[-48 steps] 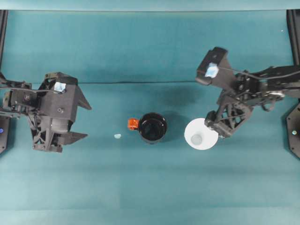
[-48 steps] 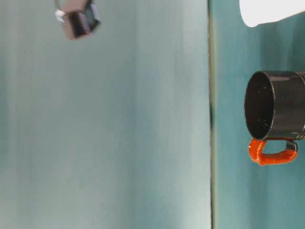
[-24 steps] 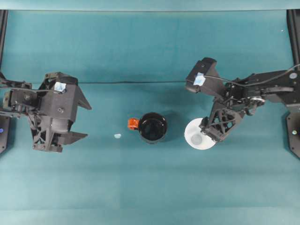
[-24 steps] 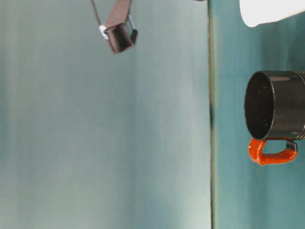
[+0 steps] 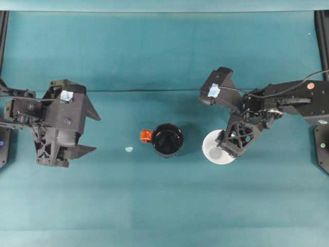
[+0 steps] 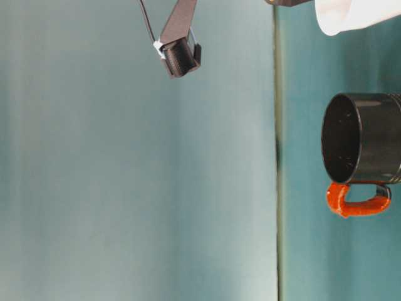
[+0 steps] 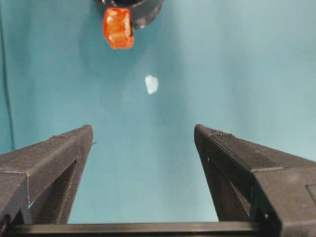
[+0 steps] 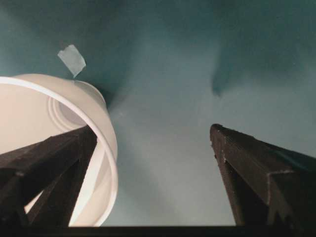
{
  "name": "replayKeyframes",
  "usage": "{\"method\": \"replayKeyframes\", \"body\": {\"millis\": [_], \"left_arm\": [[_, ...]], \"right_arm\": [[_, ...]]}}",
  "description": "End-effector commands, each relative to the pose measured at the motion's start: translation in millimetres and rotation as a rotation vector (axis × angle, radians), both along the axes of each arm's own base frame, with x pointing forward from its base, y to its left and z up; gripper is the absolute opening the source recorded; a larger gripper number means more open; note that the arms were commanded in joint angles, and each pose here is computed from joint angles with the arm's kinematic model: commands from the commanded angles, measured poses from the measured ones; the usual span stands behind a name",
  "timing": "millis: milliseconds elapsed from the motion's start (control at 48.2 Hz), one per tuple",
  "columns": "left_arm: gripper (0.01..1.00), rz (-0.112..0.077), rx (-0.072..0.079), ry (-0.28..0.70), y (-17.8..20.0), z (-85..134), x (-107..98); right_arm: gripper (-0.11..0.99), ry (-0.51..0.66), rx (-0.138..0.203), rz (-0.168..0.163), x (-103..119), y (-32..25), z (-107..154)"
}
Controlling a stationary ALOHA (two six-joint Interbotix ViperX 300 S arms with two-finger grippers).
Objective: Put the paper cup into the moved red handle cup holder.
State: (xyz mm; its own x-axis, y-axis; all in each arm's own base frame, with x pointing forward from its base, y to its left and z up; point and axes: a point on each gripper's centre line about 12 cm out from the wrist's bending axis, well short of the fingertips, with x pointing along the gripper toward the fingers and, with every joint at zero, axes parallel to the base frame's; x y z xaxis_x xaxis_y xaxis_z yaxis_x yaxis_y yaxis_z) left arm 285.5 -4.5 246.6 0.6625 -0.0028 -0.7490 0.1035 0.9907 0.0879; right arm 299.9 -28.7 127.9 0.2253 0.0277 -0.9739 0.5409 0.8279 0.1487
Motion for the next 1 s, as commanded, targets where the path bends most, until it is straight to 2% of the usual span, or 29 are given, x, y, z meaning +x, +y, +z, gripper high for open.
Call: {"method": "replayKeyframes", "body": {"millis": [0,62,166,291,415,540,809,976], "left_arm": [[0.92,-0.001,0.0,-0.023,-0.4,7,3],[0.92,-0.001,0.0,-0.023,-0.4,7,3],[0.92,-0.001,0.0,-0.021,-0.4,7,3],[0.92,-0.001,0.0,-0.021,-0.4,7,3],[0.92,0.003,0.002,-0.022,1.0,7,3],[0.92,0.004,0.0,-0.023,0.9,7,3],[0.92,0.004,0.0,-0.025,0.9,7,3],[0.92,0.003,-0.001,-0.023,0.5,7,2]], "right_arm": [[0.83,-0.023,0.015,-0.017,5,1.9,6],[0.74,-0.026,0.033,-0.031,5,3.5,6],[0.47,-0.029,0.059,-0.049,6,6.3,6],[0.14,-0.032,0.074,-0.055,7,9.6,6],[-0.05,-0.035,0.086,-0.065,7,10.6,7],[-0.1,-0.033,0.09,-0.067,7,11.1,7],[-0.11,-0.032,0.1,-0.075,8,11.9,8],[-0.11,-0.054,0.115,-0.074,15,12.5,29]]}}
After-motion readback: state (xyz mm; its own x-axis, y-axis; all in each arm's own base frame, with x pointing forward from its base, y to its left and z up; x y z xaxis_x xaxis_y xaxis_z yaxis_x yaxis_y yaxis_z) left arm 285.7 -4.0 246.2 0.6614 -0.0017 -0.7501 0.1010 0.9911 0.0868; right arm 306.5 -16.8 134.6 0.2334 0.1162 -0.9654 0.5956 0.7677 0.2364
